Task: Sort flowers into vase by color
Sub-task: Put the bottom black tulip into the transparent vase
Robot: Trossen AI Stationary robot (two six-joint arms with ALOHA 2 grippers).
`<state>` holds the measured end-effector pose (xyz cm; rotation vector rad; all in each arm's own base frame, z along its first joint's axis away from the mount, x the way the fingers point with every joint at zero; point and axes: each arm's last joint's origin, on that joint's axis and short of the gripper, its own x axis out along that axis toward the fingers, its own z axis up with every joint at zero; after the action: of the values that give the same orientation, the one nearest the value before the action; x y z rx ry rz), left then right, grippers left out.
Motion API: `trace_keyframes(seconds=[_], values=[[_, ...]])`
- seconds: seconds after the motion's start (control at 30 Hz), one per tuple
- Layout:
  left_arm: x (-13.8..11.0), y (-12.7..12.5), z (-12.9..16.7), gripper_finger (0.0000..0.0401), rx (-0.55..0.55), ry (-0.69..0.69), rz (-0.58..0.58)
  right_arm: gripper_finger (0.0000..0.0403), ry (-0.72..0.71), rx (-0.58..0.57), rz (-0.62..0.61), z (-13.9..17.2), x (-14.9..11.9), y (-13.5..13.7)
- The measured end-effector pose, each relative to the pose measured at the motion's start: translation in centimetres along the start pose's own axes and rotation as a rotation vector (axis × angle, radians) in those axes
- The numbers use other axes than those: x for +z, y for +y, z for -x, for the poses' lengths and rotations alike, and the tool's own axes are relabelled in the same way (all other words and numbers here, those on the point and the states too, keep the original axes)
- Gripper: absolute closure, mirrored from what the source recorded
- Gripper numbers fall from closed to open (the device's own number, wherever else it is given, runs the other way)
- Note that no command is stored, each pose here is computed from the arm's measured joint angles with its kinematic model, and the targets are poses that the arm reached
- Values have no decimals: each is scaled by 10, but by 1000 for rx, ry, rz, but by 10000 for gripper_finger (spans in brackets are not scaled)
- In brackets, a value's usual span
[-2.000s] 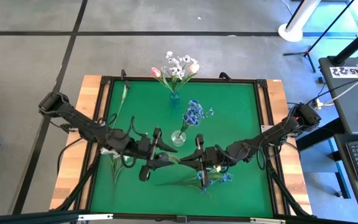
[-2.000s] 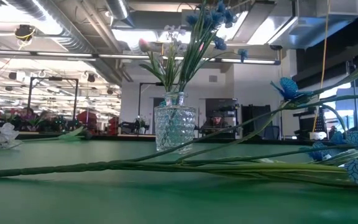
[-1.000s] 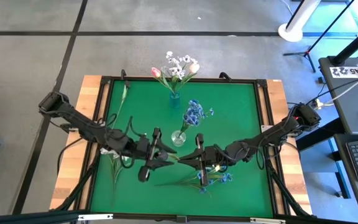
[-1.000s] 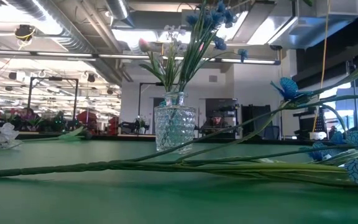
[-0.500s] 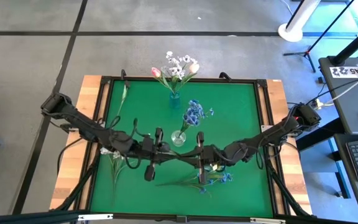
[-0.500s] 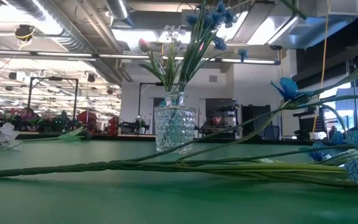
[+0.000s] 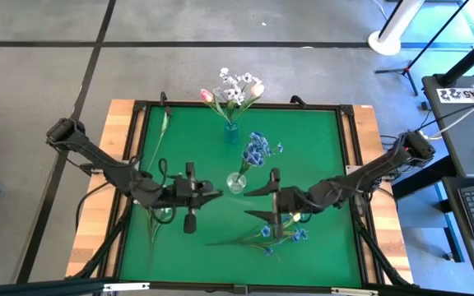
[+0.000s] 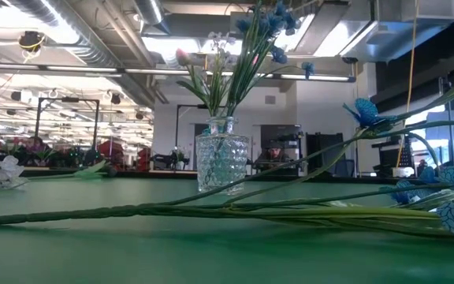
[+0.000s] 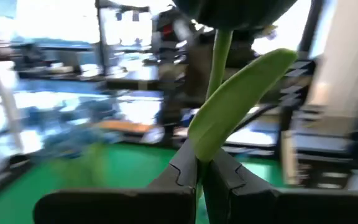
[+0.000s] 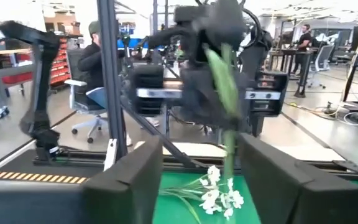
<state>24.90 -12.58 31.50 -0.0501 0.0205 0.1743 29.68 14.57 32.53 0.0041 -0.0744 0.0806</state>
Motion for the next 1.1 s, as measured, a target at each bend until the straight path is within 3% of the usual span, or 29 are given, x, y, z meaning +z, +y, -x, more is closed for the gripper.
trace_keyframes(seconds=[0.2,0.53,0.87,1.1], values=[[10,14,17,400,154,21,-27,163,74,-55,1,24,14,2],[11,46,8,401,277,87,-56,189,69,-185,56,58,32,21],[39,54,10,401,265,219,3,198,114,-209,90,63,27,27],[37,59,2,401,270,237,5,198,114,-208,88,63,27,27]])
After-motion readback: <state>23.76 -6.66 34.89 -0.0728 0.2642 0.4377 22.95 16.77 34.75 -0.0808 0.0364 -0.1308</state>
